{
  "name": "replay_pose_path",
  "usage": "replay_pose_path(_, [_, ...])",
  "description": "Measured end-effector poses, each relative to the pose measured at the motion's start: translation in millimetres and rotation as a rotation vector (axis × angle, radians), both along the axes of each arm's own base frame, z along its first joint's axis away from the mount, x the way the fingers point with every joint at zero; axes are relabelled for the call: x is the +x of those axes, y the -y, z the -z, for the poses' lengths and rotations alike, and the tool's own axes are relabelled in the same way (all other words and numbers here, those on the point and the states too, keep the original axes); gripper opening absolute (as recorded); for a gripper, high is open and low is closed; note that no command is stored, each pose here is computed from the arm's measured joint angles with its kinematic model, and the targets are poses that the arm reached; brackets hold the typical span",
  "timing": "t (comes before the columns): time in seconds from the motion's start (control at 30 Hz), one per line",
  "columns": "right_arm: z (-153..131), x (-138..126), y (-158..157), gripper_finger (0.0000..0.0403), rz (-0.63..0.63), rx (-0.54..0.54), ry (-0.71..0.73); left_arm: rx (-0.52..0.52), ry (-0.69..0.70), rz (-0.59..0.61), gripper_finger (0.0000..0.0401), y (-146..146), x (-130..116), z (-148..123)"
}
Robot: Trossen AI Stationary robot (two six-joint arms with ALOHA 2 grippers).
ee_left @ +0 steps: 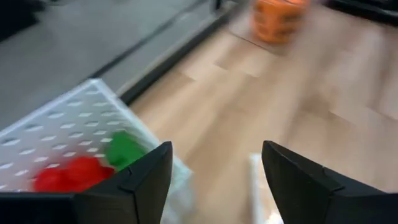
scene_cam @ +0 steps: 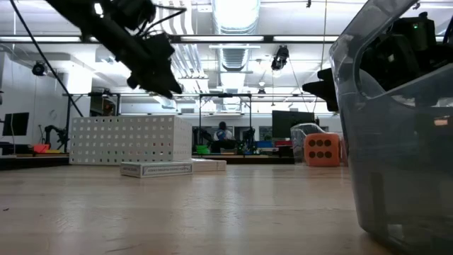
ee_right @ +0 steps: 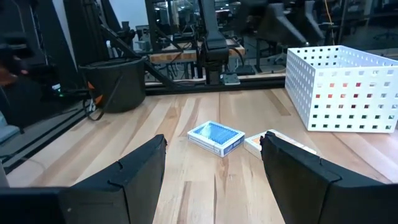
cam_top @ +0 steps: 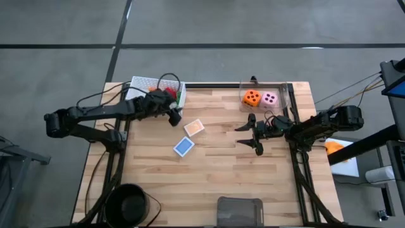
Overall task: Pick & Place Toys
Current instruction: Put the blue game card into the gray bin
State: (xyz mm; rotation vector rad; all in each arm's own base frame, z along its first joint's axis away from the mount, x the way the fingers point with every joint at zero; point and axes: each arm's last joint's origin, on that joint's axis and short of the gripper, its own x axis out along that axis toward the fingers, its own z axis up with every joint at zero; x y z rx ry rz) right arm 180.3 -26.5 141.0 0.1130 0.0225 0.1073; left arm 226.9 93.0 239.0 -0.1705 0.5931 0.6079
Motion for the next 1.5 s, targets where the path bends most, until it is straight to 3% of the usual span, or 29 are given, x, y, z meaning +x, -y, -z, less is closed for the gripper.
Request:
replay_pose_path(0.33, [-2.3, 2.5, -0.5, 0.0258, -0.015, 0.016, 0.008, -0.138, -0.074, 0.207, 0.0243, 56.9, 11.8, -7.5])
replay_pose_path(0.5, [-2.3, 2.7, -1.8, 0.0258, -0.024, 0.021, 0.007, -0.239, -0.061, 0.275, 0.0277, 79.4, 14.1, -2.9])
replay_pose_path(0.73, [-4.2, 2.5, -4.7, 0.0258, -0.040, 0.022, 0.018, -0.377, -0.100, 0.273, 0.0381, 99.7, 24.1, 13.8])
replay_pose_path(0.8, [-5.4, 2.3, -5.8, 0.0258, -0.046, 0.021, 0.026, -0.404, -0.129, 0.266, 0.0394, 102.8, 28.3, 22.0])
replay_pose_path(1.0, [-7.9, 1.5, -8.2, 0.0258, -0.077, 0.019, 0.039, -0.502, -0.226, 0.267, 0.0385, 107.1, 44.2, 46.8])
replay_pose_path(1.5, [-7.8, 1.6, -9.1, 0.0258, -0.087, 0.022, 0.037, -0.523, -0.379, 0.222, 0.0398, 108.1, 70.5, 84.8])
